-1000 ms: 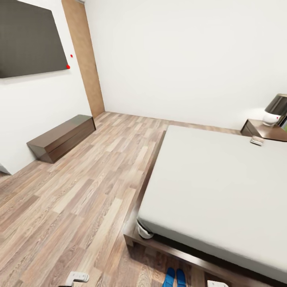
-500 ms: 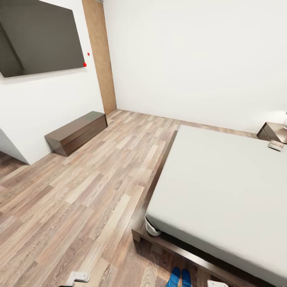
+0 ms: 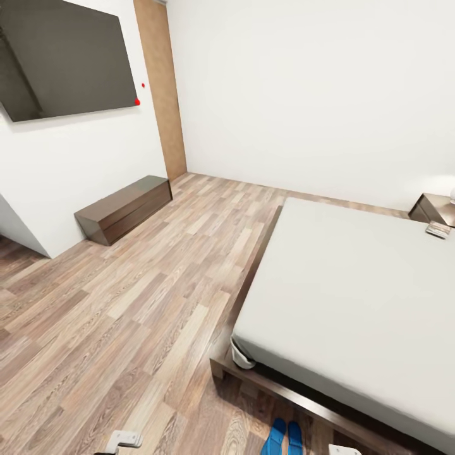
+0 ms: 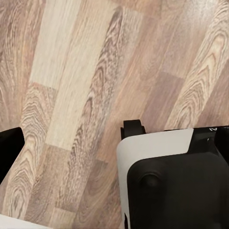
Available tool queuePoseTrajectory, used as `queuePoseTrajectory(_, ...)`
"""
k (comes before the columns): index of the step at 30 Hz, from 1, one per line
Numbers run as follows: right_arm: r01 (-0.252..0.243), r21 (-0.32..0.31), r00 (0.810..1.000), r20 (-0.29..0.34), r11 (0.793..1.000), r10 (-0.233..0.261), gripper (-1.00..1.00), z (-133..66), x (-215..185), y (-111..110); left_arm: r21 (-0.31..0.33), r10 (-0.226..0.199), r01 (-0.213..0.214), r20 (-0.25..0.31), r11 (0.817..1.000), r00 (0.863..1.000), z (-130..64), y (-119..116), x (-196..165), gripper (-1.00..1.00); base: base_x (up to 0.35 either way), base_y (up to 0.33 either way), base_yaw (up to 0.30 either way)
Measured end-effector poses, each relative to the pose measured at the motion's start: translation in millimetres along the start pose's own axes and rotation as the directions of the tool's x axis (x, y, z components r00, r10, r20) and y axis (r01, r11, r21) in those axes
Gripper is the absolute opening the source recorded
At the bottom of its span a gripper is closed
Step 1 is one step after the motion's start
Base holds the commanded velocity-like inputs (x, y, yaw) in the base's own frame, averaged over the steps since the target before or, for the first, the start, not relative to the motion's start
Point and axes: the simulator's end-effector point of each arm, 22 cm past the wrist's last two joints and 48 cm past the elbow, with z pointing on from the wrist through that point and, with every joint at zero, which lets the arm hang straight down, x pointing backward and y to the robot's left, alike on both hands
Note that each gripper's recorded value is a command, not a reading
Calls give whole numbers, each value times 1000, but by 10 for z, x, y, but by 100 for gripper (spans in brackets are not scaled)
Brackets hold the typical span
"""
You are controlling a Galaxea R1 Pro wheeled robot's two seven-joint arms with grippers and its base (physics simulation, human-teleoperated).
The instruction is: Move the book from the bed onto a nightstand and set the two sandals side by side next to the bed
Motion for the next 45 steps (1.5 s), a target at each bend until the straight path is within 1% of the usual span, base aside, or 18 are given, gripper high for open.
queuePoseTrajectory(7,1,-1,1000,0,1000,-1,100,0,0,10,0,0,0,0,1000,1000,2,-5,0,100,-87,0,27)
queuePoseTrajectory(13,4,-2,1000,0,1000,-4,100,-2,1,22,6,0,0,0,1000,1000,5,-49,-4,100,-62,0,183)
queuePoseTrajectory(26,5,-1,1000,-1,1000,-5,100,-2,4,19,28,0,0,3,1000,1000,18,-222,-18,100,-12,0,268)
queuePoseTrajectory(45,5,-1,1000,0,1000,-5,100,-2,2,18,37,1,-1,4,999,1000,23,-296,-25,100,-1,1,287)
